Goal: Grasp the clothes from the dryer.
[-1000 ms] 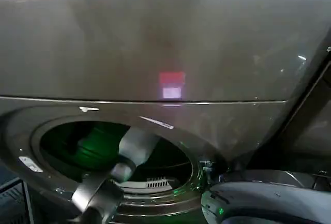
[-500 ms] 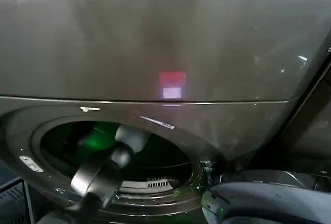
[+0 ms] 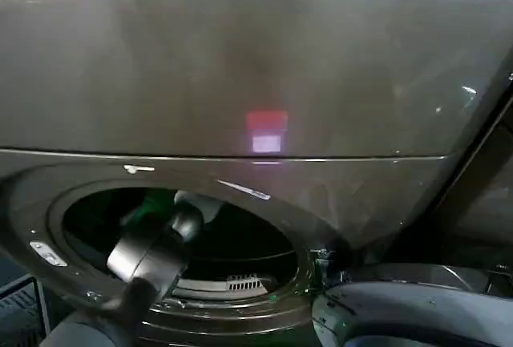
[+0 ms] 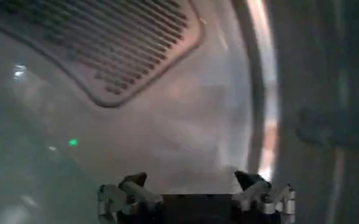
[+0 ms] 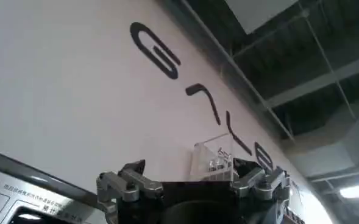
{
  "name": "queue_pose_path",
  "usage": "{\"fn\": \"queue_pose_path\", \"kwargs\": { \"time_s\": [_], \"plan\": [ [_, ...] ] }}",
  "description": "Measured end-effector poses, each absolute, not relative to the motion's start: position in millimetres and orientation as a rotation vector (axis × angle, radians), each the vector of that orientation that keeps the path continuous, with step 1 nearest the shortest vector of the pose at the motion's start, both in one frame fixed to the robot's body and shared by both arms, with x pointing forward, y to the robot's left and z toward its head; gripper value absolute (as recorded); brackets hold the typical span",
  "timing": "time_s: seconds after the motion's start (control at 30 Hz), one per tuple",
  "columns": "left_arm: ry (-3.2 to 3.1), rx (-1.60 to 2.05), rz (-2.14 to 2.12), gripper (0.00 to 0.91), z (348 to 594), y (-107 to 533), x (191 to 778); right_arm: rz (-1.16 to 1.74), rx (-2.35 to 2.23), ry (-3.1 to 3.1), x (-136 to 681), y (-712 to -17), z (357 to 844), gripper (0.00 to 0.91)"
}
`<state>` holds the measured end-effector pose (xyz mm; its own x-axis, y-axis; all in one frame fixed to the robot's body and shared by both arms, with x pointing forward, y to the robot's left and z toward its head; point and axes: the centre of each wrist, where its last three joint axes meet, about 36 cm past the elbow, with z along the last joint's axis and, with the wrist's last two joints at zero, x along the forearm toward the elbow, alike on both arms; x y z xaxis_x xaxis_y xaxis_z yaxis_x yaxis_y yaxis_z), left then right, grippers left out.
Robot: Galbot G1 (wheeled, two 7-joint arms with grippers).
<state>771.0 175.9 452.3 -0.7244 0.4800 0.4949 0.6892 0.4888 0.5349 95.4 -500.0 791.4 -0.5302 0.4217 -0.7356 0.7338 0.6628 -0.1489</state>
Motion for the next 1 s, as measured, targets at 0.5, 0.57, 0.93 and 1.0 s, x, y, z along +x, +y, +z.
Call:
{"fn": "queue_pose_path", "kwargs": {
  "time_s": [0.5,0.57,0.93,1.0],
  "plan": [
    [-2.125,-1.17,-1.207,0.262,430,220,764,-0.591,0.876,2.196,97,-498,792,0.907],
    [-2.109,-1.183,-1.204,0.0,427,224,763,-0.591,0.873,2.196,97,-498,792,0.907],
    [-2.075,-1.235,-1.198,0.0,429,228,764,-0.586,0.87,2.195,97,-498,794,0.907],
    [-2.071,-1.241,-1.199,0.0,429,227,764,-0.585,0.871,2.195,97,-498,794,0.907]
  ]
}}
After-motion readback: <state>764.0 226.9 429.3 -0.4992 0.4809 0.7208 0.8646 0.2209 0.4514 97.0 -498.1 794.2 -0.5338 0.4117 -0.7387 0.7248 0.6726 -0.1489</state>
